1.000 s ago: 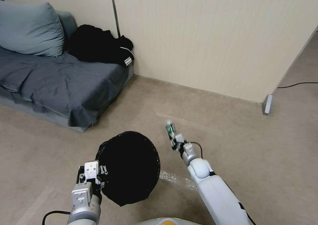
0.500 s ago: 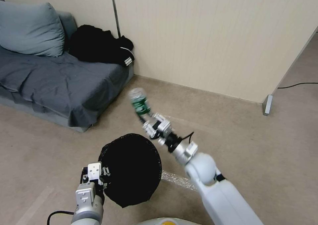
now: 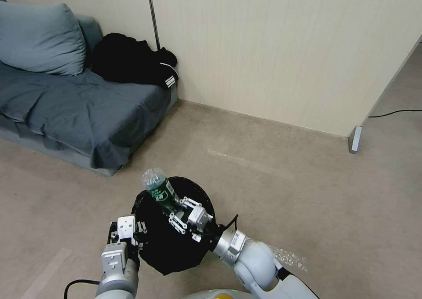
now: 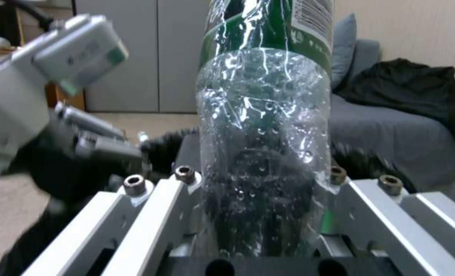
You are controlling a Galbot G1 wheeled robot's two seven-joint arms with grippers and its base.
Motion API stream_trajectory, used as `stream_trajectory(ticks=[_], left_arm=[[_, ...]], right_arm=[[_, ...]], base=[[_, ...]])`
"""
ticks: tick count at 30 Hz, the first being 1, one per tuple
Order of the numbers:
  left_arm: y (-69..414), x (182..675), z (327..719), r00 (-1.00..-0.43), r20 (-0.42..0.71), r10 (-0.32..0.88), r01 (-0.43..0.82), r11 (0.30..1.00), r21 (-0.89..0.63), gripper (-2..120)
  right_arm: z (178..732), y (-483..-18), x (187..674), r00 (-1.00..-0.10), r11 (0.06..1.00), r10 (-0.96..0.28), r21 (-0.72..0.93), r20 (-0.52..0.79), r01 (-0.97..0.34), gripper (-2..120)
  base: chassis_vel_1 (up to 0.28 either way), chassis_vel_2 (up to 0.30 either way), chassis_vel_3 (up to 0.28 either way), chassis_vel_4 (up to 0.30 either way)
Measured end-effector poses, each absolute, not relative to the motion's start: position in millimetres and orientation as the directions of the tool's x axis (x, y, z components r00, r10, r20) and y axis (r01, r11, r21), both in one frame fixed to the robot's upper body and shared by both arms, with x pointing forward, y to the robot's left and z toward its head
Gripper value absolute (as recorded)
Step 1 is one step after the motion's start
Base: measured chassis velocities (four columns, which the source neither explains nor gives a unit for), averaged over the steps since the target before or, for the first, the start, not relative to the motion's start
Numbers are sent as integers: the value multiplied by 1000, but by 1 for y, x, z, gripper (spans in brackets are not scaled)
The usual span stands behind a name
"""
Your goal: Pick up the trash bin, then pick up the garbage from the floor and place it into the trash bin.
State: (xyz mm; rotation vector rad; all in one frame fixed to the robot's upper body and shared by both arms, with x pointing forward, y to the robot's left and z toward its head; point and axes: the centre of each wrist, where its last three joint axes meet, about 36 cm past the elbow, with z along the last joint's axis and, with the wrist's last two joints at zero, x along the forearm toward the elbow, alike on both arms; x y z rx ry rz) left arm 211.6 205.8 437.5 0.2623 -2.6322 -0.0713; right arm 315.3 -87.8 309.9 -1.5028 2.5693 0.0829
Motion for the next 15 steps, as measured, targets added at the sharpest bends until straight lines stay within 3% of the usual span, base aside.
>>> stream_trajectory(ticks=[9,15], left_arm=[[209,213,438,-857,472,-206,-181,979,98,1],[209,214,439,-857,473,-205,-181,979,97,1]], right_arm=[[299,-109,318,-488,497,-864,-54,-126,-866,23],[305,-114,321,-490,500,-862,-67,-128,-863,39]], base=[[0,0,0,0],[0,0,0,0]])
